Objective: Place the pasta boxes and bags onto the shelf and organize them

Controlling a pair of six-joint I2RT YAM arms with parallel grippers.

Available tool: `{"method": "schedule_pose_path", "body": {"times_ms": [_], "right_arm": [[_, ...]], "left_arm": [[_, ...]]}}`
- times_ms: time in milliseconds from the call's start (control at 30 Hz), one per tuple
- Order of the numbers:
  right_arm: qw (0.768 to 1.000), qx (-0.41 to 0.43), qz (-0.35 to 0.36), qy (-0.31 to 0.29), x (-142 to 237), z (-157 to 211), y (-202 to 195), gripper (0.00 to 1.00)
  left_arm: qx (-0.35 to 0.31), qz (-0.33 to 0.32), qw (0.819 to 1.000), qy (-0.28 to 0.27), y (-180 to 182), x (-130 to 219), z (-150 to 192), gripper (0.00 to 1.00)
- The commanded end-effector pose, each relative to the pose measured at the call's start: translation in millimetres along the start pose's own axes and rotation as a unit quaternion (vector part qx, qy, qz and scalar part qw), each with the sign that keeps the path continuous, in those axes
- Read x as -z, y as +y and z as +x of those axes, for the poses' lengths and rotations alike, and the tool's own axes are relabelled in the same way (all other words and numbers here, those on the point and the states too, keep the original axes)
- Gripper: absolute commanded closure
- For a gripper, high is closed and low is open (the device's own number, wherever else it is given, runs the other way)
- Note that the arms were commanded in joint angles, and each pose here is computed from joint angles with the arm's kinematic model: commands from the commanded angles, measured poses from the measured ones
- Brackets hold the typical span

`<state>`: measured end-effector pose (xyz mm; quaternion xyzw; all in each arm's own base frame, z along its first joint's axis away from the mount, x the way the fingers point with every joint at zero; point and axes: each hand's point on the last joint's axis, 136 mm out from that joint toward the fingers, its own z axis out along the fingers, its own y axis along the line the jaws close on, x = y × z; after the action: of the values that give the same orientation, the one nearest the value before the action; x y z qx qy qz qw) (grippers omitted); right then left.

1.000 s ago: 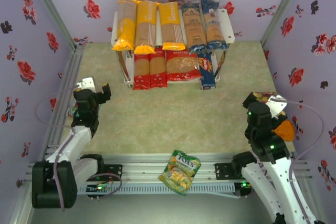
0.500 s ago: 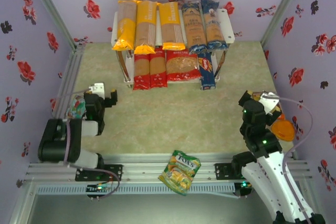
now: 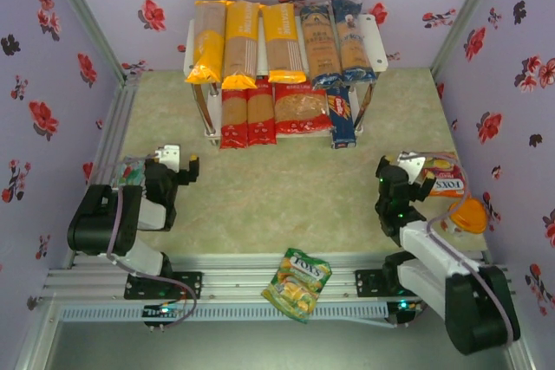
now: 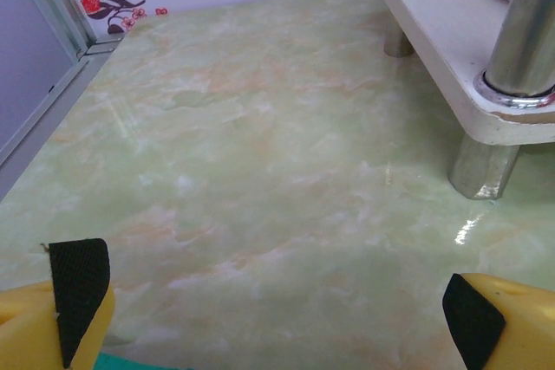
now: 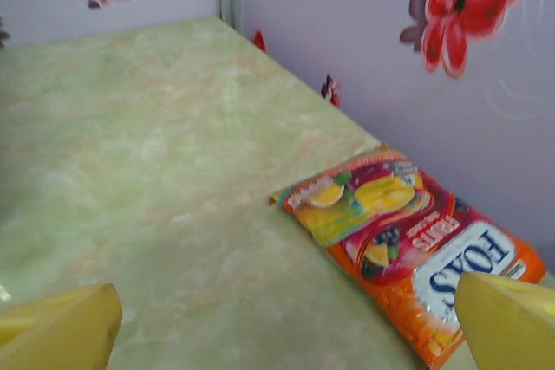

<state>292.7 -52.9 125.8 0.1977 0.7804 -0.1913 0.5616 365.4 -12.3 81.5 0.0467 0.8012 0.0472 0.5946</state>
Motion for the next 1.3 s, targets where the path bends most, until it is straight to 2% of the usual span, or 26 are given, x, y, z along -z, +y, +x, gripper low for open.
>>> {"method": "schedule_pose_path", "body": {"times_ms": [0,367,700,767,833,900,967,1267], "right_arm": [[0.994,-0.077,-0.010,-0.080,-7,-37,5,0.01],[0.996,-0.062,-0.035,-0.046,-49,-16,16,0.01],[0.992,-0.001,-0.128,0.002,-69,1,64,0.01],[0.991,0.007,-0.135,-0.007,-78,5,72,0.01],[0.989,0.002,-0.147,0.034,-79,10,72,0.01],[0.988,-0.005,-0.153,0.014,-81,8,72,0.01],[0.988,-0.003,-0.153,0.030,-80,10,72,0.01],[0.988,-0.001,-0.154,0.020,-79,9,72,0.01]], "left_arm": [[-0.009,0.001,0.999,-0.034,0,-1,-19,0.00],[-0.009,0.001,0.999,-0.033,0,-1,-19,0.00],[-0.009,0.001,0.999,-0.033,0,-2,-19,0.00],[-0.008,-0.002,1.000,-0.028,1,-3,-19,0.00],[-0.005,-0.007,1.000,-0.022,3,-6,-19,0.00],[-0.001,-0.015,1.000,-0.014,6,-9,-19,0.00],[0.004,-0.023,1.000,-0.007,10,-12,-18,0.00],[0.027,-0.049,0.998,0.016,24,-23,-20,0.00]]}}
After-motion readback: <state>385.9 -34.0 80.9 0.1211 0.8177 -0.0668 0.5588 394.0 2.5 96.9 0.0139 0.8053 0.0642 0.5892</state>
